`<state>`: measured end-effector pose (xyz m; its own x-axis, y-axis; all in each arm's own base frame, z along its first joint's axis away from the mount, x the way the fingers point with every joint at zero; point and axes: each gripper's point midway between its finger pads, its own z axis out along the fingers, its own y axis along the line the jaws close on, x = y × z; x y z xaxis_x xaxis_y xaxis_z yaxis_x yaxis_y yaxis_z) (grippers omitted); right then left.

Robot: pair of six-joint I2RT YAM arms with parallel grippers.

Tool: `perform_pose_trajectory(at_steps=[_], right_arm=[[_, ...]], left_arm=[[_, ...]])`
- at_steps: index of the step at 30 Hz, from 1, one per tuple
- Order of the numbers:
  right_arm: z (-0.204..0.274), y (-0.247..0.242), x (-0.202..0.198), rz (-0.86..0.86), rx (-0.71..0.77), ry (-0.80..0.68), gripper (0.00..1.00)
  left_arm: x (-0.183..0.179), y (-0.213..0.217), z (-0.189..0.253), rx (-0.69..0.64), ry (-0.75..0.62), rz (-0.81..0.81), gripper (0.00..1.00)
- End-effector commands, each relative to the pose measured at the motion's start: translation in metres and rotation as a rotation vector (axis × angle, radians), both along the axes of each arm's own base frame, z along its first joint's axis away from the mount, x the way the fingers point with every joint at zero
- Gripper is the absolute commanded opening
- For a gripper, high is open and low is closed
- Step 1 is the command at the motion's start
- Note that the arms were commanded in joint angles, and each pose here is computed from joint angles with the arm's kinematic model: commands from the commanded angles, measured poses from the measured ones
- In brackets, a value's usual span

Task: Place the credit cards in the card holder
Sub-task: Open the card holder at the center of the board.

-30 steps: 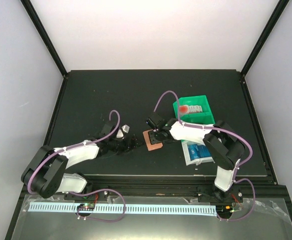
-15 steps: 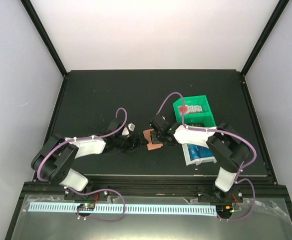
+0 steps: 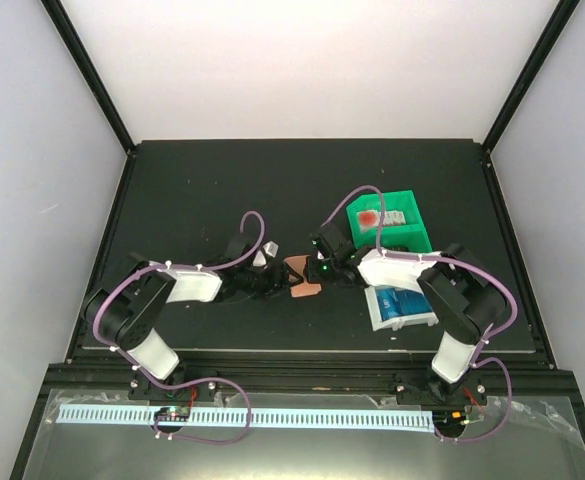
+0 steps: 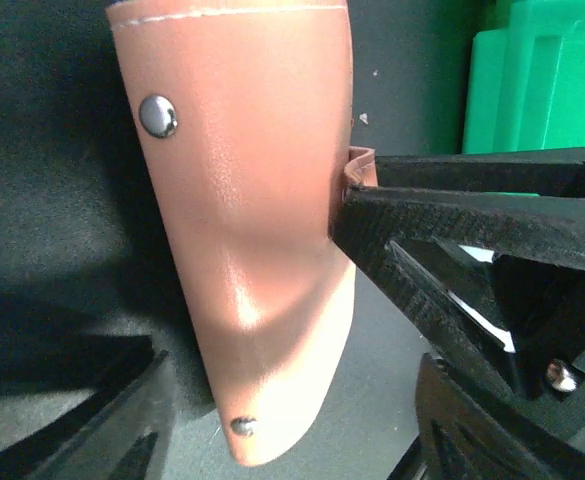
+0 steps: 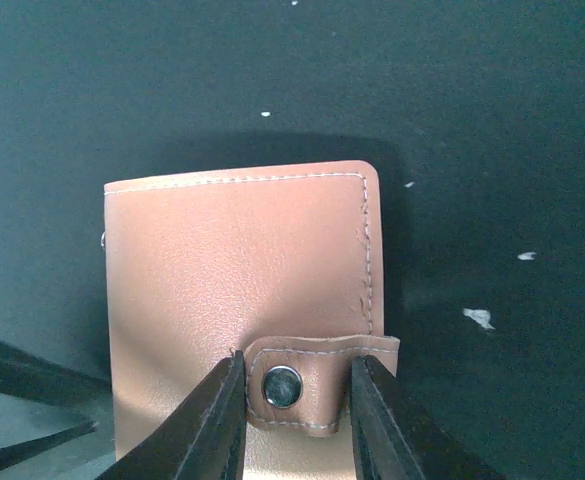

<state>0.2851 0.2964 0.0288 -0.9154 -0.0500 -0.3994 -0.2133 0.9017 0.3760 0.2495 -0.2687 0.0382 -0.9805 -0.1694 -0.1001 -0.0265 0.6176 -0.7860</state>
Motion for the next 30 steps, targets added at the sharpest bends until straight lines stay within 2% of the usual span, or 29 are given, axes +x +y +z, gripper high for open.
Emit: perform_pose_trajectory(at_steps=[1,9,13,16,22,26,30], right_arm=[[0.006,0.015,-0.008,0.058,0.116,0.046,0.30],[0.005,0.014,-0.008,0.107,0.075,0.039,0.34],[0.004,0.005,-0.003,0.087,-0.018,0.002,0.40],[0.006,0.006,-0.002,0.097,-0.076,-0.022,0.46],[0.004,0.006,-0.001,0.107,-0.181,-0.041,0.57],[0.002,-0.009,0.003,0.063,-0.273,-0.055,0.56],[0.005,-0.042,0.010,-0.051,-0.405,-0.097,0.49]], left_arm=[[0.008,-0.002,-0.013,0.031,0.003,0.027,0.62],[0.009,0.002,-0.017,0.060,-0.035,0.039,0.20],[0.006,0.003,-0.015,0.062,-0.049,0.026,0.06],[0.006,0.003,-0.010,0.063,-0.064,0.018,0.02],[0.006,0.005,-0.001,0.070,-0.088,0.016,0.02],[0.006,0.005,0.000,0.072,-0.089,0.018,0.01],[0.005,0.008,-0.002,0.084,-0.083,0.026,0.01]])
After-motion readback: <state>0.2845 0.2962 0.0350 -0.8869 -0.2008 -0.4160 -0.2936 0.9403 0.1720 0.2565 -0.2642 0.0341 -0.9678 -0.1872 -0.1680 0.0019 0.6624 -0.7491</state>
